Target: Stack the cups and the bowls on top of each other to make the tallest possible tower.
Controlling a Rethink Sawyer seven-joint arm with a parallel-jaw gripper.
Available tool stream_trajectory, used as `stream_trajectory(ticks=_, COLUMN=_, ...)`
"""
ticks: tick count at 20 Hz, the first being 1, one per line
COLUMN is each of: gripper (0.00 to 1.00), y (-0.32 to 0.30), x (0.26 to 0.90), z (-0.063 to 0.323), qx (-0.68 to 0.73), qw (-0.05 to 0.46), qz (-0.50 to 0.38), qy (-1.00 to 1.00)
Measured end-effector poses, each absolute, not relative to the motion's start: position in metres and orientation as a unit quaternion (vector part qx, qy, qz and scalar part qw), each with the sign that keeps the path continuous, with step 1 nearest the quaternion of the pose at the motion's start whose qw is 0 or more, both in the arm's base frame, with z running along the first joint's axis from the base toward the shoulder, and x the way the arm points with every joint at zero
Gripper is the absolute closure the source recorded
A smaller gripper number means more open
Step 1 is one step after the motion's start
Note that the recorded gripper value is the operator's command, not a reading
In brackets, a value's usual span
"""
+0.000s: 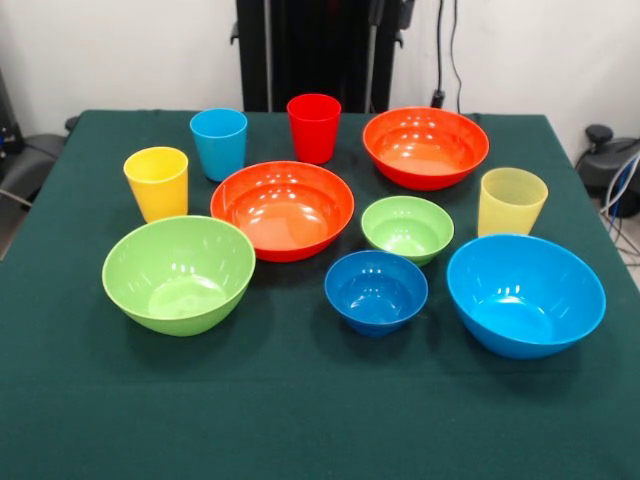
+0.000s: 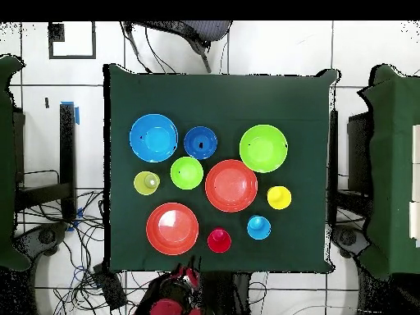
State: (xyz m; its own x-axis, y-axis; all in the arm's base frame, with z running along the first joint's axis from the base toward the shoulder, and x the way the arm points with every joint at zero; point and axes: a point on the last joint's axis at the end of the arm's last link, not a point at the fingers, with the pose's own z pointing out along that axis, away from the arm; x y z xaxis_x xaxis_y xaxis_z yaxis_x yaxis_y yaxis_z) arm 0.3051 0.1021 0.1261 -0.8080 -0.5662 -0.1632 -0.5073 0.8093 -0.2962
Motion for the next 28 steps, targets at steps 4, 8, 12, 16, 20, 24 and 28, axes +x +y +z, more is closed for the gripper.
stream_trajectory(ticks=4, gripper=0.00, y=0.093, x=0.305, z=0.121, qx=-0.276, qw=0.124, qz=-0.123, qy=0.945)
stream_trajectory(ticks=8, gripper=0.00, y=0.089, x=0.305, z=0.116, qx=-0.273, qw=0.126, qz=-0.122, qy=0.946)
stream_trajectory(ticks=12, gripper=0.00, y=0.087, x=0.304, z=0.112, qx=-0.271, qw=0.122, qz=-0.121, qy=0.947)
stream_trajectory(ticks=16, gripper=0.00, y=0.086, x=0.304, z=0.111, qx=-0.271, qw=0.119, qz=-0.121, qy=0.948)
stream_trajectory(ticks=20, gripper=0.00, y=0.086, x=0.303, z=0.109, qx=-0.271, qw=0.116, qz=-0.121, qy=0.948)
stream_trajectory(ticks=24, gripper=0.00, y=0.085, x=0.303, z=0.109, qx=-0.270, qw=0.115, qz=-0.121, qy=0.948)
stream_trajectory(ticks=28, gripper=0.00, y=0.083, x=0.303, z=0.109, qx=-0.267, qw=0.115, qz=-0.121, qy=0.949)
